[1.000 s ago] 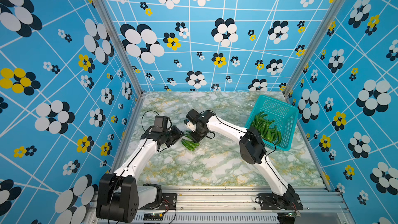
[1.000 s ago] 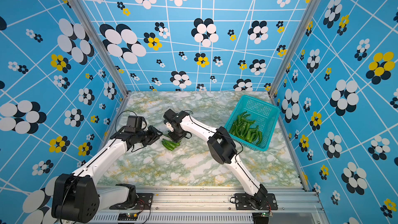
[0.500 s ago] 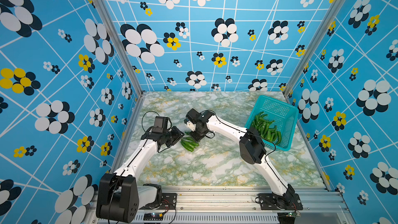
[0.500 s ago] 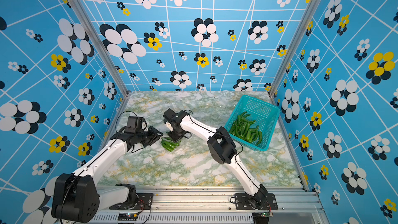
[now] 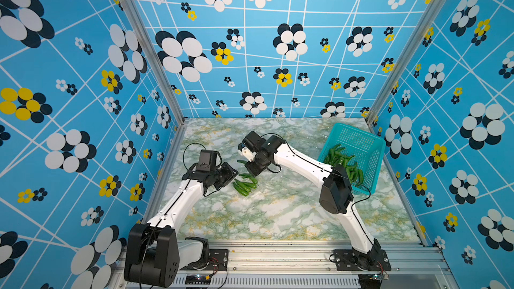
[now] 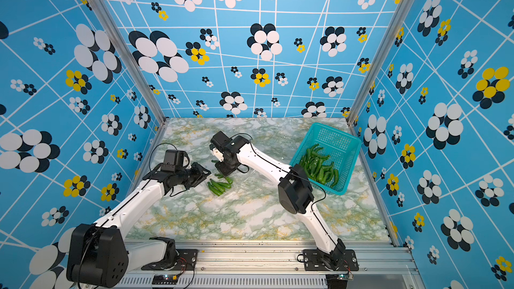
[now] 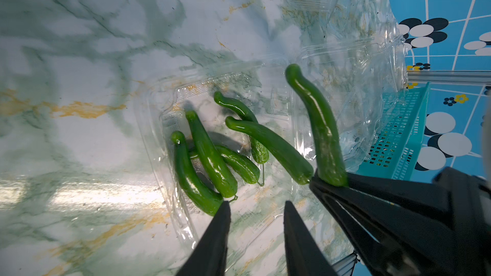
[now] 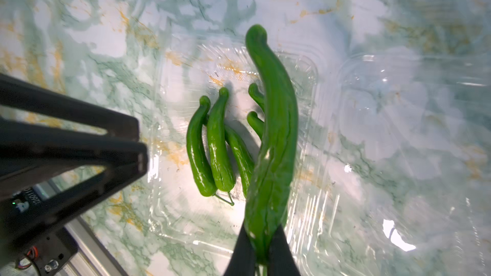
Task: Take small green peppers out of containers
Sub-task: Pick up the green pepper from the packing box, then place the green pepper in the basket.
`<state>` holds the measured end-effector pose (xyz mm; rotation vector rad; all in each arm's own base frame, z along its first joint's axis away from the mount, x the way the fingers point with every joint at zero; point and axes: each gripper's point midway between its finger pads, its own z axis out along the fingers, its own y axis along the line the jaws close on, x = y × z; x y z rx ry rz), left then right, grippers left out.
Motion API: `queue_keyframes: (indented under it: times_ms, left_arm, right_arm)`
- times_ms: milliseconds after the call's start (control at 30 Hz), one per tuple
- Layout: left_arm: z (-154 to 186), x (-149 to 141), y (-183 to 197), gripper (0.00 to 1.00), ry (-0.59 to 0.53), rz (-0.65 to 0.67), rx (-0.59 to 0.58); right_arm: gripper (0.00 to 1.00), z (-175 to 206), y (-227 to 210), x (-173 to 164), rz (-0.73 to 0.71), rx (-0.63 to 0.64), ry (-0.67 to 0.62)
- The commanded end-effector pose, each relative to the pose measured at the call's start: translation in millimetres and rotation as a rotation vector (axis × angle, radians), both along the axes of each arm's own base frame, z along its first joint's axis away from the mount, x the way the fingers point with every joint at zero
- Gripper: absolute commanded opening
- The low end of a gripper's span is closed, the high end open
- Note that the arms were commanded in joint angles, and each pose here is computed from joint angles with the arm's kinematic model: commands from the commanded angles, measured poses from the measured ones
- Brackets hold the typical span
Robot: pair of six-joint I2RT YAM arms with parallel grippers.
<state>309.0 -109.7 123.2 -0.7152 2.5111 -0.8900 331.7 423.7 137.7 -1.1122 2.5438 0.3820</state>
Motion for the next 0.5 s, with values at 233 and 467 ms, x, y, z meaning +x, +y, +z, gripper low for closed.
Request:
queue_keyframes:
  times_ms: [233,467]
  left_arm:
    - [21.7,16.7,-24.4,0.36,-0.033,-0.051,0.013]
    - [48.3,41.7,-94.9,0.36,-0.082,-0.196,0.024]
  right_arm:
    - [0.0,99.6,-94.3,38.0,-0.185,0.075,-0.146]
    - [0.0,139.3,-222.2,70.6,-0.465,0.085,-0.243]
